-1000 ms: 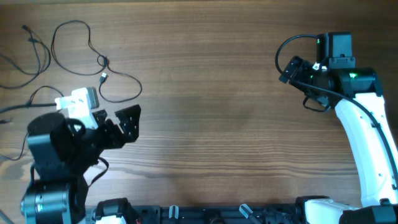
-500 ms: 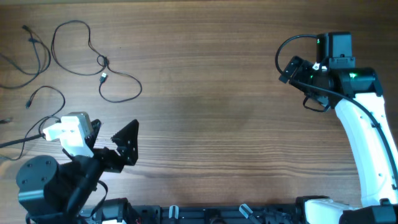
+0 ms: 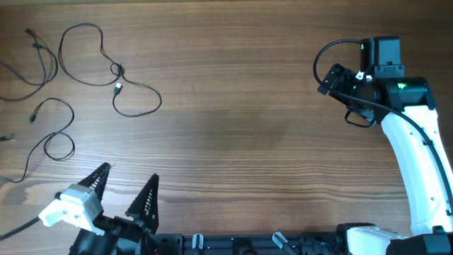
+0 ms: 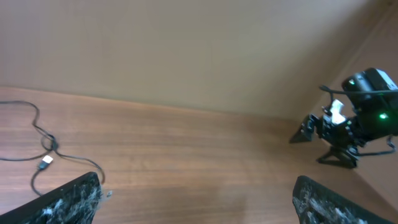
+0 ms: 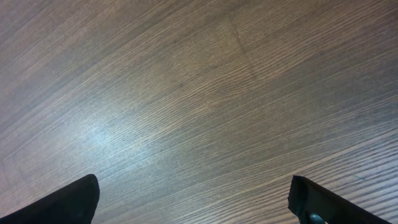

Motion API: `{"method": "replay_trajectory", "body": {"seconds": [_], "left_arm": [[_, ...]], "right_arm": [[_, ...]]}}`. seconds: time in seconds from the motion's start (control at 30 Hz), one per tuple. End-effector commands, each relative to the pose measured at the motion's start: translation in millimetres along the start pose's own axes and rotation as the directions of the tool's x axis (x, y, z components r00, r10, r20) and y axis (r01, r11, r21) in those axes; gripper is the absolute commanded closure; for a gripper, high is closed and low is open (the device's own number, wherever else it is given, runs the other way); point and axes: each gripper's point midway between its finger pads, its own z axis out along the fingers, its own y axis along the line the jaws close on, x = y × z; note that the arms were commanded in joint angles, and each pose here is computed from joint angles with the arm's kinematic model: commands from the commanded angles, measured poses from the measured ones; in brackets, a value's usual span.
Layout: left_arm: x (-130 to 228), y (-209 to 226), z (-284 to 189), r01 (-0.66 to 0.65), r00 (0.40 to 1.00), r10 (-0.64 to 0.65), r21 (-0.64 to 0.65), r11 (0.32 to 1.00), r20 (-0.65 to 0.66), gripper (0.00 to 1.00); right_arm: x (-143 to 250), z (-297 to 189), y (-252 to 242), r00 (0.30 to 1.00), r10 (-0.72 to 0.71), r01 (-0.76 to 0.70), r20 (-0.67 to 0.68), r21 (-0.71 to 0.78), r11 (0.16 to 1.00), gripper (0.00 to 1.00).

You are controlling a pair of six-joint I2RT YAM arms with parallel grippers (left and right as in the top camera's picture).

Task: Untangle cables

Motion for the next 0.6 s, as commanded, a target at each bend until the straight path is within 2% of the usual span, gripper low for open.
{"method": "replay_trajectory", "body": {"seconds": [0.0,0.23,0.43,0.57], "left_arm": [[-0.9,10.6,-8.9,-0.02,0.999,0.022,-0.067,0.998,0.037,0.0],[31.2,14.7,-28.7,-0.002,1.0,0.0,-0.097,0.995,-0.022,0.0],[30.6,21.1,-39.6,-0.015,0.999,0.022,-0.139,0.99,0.044,0.0],[21.7,24.1,-25.1,-0.03,0.993,0.044,-0.123,0.992,0.106,0.0]], "right_arm": [[-5.7,-5.2,0.6,1.0,0.002,-0.002,0.028,0.004,1.0,0.0],[-5.7,-5.2,0.6,1.0,0.002,-0.002,0.028,0.004,1.0,0.0],[-5.7,-5.2,0.6,1.0,0.002,-0.002,0.028,0.004,1.0,0.0],[-5.7,-5.2,0.6,1.0,0.002,-0.002,0.028,0.004,1.0,0.0]]}}
